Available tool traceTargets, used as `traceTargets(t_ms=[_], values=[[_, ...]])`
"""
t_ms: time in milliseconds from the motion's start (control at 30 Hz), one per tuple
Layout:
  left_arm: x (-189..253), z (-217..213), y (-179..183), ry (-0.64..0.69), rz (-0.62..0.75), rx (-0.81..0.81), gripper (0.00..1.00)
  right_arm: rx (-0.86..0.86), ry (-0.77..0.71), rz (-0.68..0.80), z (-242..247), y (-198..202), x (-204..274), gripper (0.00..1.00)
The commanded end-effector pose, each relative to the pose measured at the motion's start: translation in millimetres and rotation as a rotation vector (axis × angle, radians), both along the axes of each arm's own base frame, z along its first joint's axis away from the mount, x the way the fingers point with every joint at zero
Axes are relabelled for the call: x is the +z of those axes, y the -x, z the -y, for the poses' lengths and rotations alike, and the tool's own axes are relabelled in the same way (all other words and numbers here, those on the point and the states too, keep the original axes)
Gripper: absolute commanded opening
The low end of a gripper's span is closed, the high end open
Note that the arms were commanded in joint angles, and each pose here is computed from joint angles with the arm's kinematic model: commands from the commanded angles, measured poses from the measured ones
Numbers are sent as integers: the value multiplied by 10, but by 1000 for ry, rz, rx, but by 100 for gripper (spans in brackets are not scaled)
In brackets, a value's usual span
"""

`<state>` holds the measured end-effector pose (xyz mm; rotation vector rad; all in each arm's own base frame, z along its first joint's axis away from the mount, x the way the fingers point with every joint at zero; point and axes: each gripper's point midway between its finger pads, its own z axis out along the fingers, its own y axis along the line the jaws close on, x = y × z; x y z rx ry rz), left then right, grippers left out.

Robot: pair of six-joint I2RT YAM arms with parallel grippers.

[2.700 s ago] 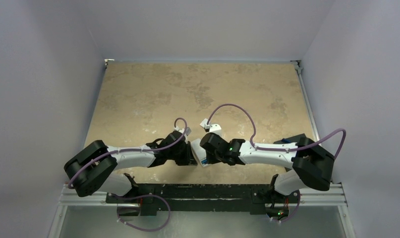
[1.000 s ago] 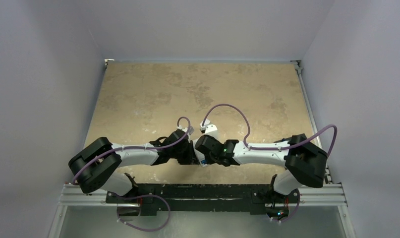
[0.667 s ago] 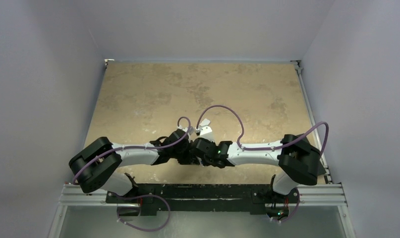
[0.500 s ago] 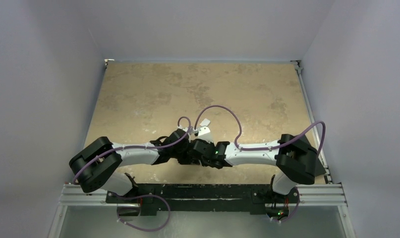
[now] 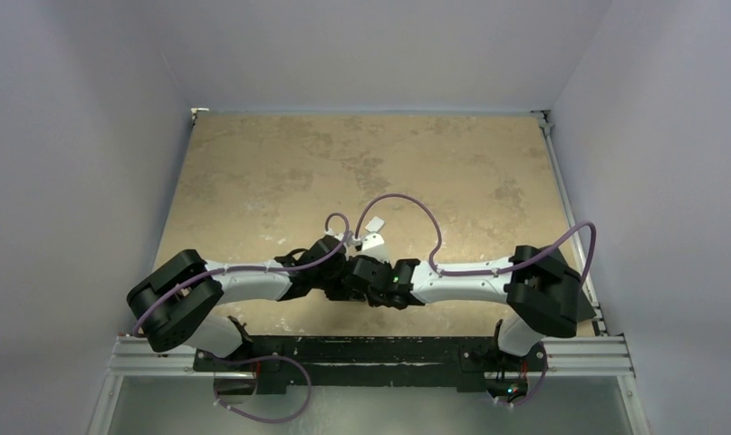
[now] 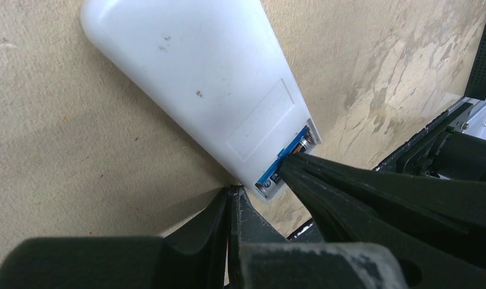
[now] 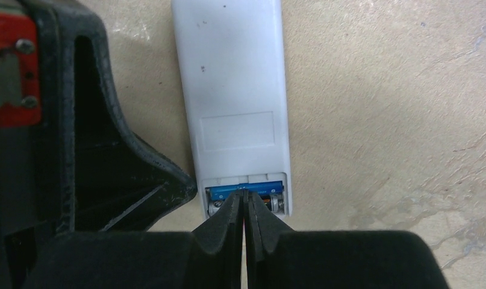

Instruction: Load the batteries into the remote control

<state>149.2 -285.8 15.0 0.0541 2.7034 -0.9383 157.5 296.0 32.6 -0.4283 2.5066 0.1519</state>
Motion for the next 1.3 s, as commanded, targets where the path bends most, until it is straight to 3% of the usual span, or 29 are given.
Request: traceTargets(t_ms=[0,333,900,1167,1267], values=[[160,112,-123,39,70,-3,0,-4,-65,-12,-97,59,174,11],[165,75,-118,32,76,4,0,-8,-88,-3,-132,44,223,13],[170,59,-106,31,74,5,0,8,-25,-48,-91,107,-188,13],[186,66,-112,32,77,4,0,-12,-46,-3,-53,45,64,14],[203,56,-113,27,80,2,0,-26,-57,30,-39,-9,231,21]])
